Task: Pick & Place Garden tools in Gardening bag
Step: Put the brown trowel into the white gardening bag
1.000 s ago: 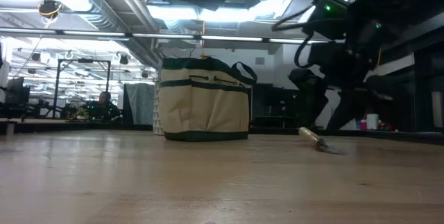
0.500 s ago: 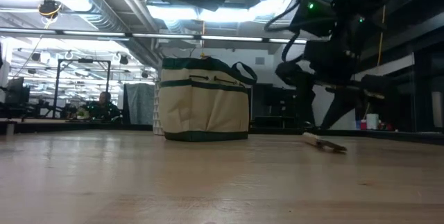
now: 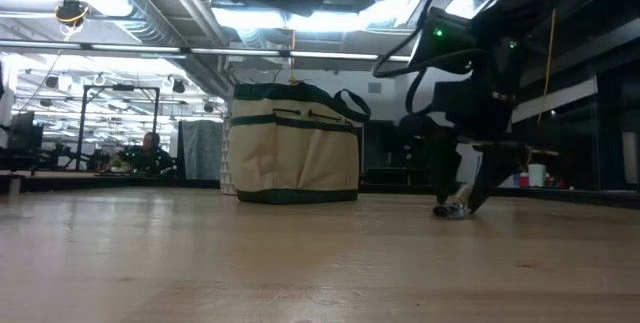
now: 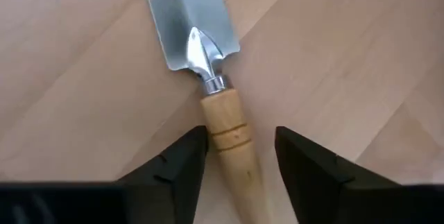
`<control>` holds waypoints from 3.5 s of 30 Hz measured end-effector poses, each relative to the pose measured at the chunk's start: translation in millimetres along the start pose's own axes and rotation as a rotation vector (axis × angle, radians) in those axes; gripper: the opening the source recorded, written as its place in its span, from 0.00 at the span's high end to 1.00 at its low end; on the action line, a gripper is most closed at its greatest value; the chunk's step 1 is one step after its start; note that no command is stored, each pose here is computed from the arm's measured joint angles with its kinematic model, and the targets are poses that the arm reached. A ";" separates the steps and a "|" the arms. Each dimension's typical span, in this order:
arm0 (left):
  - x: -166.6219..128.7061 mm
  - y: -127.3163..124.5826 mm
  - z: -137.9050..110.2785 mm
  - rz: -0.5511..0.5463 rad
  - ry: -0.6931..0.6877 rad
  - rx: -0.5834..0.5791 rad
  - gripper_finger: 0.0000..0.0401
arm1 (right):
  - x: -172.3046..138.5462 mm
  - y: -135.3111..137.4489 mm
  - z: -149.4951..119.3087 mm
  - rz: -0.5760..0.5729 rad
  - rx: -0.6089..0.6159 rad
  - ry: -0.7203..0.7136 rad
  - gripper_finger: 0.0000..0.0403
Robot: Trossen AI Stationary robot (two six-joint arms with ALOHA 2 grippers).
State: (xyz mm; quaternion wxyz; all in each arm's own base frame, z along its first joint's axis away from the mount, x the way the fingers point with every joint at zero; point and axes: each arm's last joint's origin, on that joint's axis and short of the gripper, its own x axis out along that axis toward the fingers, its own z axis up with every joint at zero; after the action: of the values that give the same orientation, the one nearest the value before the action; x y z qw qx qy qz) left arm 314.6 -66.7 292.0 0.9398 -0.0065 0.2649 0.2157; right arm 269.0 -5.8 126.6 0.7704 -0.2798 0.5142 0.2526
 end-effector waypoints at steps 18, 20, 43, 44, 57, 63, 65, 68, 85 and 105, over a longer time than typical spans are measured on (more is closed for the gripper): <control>-0.2 1.6 -4.6 0.013 0.042 0.001 0.64 | -1.0 3.7 12.7 0.007 0.538 -0.094 0.85; -0.7 1.1 -6.9 -0.002 0.066 0.014 0.64 | -1.0 4.1 14.1 0.006 0.547 -0.100 0.85; -6.1 -4.2 0.7 0.055 -0.047 -0.127 0.64 | -101.5 -16.6 38.6 -0.670 0.581 -0.298 0.85; -4.4 -2.6 4.3 0.052 -0.070 -0.161 0.64 | -103.4 -18.2 39.9 -0.709 0.579 -0.306 0.85; 11.0 19.3 19.3 0.077 -0.131 -0.253 0.64 | -114.9 -15.0 64.1 -0.820 0.370 -0.437 0.85; 11.4 20.3 22.1 0.086 -0.155 -0.223 0.64 | -115.9 -11.3 69.6 -0.818 0.335 -0.465 0.85; 11.3 20.2 22.6 0.085 -0.158 -0.222 0.64 | -115.9 -11.3 69.6 -0.818 0.335 -0.465 0.85; 11.3 20.4 22.7 0.090 -0.160 -0.223 0.64 | -115.9 -11.3 69.6 -0.818 0.335 -0.465 0.85; 10.9 20.0 24.0 0.097 -0.171 -0.168 0.99 | -115.5 -10.9 70.2 -0.784 0.345 -0.491 0.85; -20.2 29.6 20.7 0.106 -0.111 -0.112 0.99 | -147.5 18.2 37.6 -0.592 0.568 -0.424 0.62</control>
State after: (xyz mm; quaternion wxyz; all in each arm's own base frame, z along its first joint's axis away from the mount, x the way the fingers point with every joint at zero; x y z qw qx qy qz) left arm 297.3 -45.4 322.9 0.9385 -0.0330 0.2000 0.2795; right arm 230.5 18.2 273.0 0.9437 -0.1348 0.2920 -0.0774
